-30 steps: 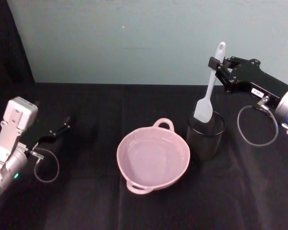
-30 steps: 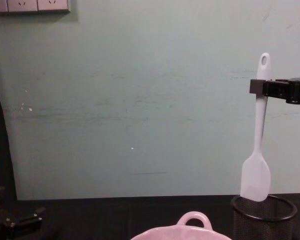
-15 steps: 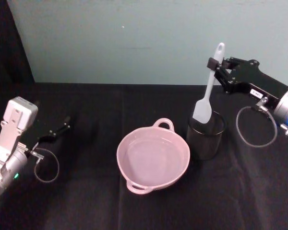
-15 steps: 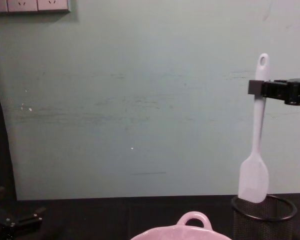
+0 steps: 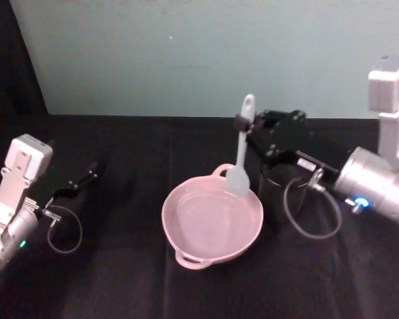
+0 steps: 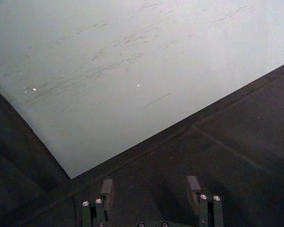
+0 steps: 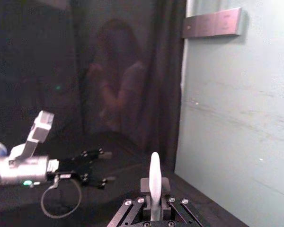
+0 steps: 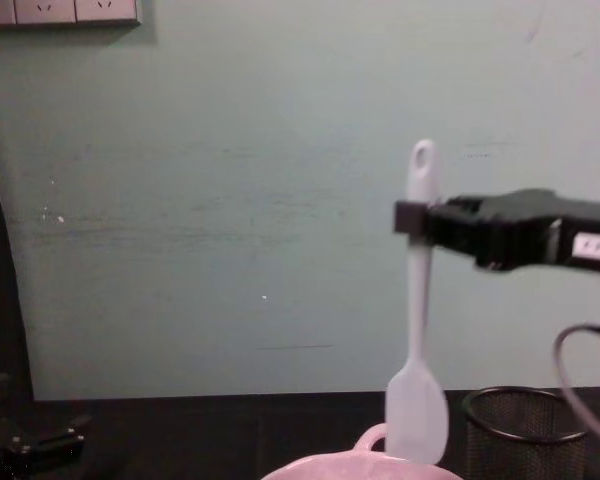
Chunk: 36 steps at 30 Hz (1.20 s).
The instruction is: Use the one hand to pick up the spoon and stir the clear water in the bowl.
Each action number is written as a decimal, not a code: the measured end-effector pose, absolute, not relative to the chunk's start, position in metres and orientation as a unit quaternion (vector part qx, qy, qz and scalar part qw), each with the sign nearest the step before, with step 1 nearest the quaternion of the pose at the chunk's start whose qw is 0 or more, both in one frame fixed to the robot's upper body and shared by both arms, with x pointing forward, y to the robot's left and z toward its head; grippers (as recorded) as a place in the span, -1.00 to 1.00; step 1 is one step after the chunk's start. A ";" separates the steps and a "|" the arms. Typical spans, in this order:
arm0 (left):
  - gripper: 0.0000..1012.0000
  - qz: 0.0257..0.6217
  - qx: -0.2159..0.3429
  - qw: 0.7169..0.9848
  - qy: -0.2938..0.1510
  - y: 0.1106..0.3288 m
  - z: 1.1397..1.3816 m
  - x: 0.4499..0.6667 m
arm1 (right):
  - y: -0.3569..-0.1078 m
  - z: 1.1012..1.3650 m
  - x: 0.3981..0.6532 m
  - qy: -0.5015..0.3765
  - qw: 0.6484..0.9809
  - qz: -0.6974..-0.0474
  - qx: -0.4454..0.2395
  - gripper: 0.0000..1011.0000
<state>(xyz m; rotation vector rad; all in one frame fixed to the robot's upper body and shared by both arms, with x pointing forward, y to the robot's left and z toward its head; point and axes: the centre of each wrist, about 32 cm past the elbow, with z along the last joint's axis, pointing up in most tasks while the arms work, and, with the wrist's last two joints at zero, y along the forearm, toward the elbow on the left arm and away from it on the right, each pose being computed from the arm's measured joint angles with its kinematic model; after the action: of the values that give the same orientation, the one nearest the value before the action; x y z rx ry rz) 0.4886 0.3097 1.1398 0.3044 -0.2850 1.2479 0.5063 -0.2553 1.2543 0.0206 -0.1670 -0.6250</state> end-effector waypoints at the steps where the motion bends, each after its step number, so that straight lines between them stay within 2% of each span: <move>1: 0.99 0.580 0.141 0.791 -0.132 0.310 1.140 0.489 | -0.251 1.250 0.506 -0.087 0.949 -0.302 0.006 -0.76; 15: 0.99 0.580 0.141 0.791 -0.132 0.310 1.140 0.489 | -0.229 1.198 0.502 -0.076 0.958 -0.274 0.018 -0.76; 27: 0.99 0.580 0.141 0.791 -0.132 0.310 1.140 0.489 | -0.213 1.183 0.507 -0.059 0.964 -0.259 0.022 -0.76; 36: 0.99 0.580 0.141 0.791 -0.132 0.310 1.140 0.489 | -0.193 1.178 0.526 -0.049 0.961 -0.271 0.028 -0.76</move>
<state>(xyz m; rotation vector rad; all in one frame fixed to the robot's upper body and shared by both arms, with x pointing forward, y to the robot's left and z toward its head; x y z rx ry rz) 0.4886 0.3097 1.1398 0.3044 -0.2850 1.2480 0.5257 -0.1927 1.1776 0.0570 -0.0985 -0.5498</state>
